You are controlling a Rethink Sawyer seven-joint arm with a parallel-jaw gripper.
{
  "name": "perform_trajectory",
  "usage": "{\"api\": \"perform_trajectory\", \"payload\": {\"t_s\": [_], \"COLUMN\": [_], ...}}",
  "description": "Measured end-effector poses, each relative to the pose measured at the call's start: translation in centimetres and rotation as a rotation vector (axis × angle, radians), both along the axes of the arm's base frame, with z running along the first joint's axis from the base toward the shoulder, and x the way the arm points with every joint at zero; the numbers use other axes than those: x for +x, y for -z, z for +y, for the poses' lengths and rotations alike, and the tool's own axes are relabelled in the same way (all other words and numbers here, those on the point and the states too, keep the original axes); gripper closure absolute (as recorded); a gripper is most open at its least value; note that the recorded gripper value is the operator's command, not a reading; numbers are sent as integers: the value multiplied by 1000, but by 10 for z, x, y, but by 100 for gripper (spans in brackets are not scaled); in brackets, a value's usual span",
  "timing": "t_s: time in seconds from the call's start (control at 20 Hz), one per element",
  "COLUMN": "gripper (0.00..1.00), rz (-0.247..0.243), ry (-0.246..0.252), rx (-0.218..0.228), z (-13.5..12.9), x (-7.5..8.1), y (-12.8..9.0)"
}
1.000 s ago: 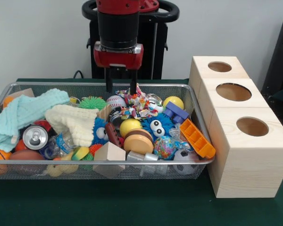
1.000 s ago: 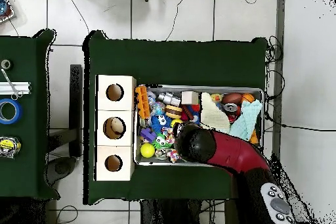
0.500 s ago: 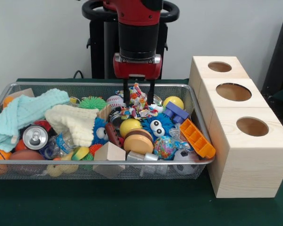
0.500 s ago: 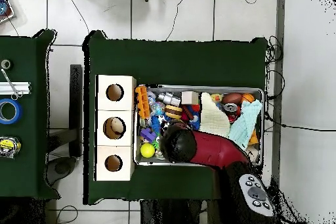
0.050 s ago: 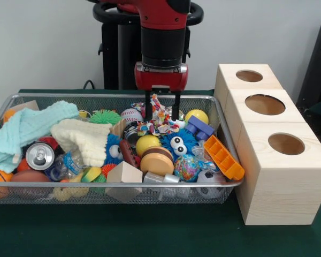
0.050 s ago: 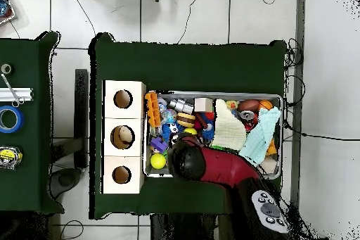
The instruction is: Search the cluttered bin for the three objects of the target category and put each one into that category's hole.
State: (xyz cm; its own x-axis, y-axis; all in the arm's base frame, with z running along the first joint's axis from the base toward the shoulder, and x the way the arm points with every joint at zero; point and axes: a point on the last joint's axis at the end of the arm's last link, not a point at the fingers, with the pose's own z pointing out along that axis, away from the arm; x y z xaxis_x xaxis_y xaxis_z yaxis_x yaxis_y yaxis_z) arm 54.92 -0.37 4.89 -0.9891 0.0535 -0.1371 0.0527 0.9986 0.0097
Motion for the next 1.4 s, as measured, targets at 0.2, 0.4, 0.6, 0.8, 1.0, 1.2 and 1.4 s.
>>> {"api": "perform_trajectory", "payload": {"t_s": [0.2, 0.4, 0.6, 0.8, 1.0, 1.2, 1.4], "gripper": [0, 0, 0, 0, 0, 0, 0], "rz": [22, 38, 55, 67, 71, 51, 15], "ry": [16, 23, 16, 1, -26, -57, -92], "rx": [14, 25, 35, 44, 48, 46, 48], "z": [-4, -9, -10, -10, -7, -1, 10], "x": [-13, -23, -36, -49, -65, -79, -91], "y": [3, 5, 8, 9, 9, 13, 22]}}
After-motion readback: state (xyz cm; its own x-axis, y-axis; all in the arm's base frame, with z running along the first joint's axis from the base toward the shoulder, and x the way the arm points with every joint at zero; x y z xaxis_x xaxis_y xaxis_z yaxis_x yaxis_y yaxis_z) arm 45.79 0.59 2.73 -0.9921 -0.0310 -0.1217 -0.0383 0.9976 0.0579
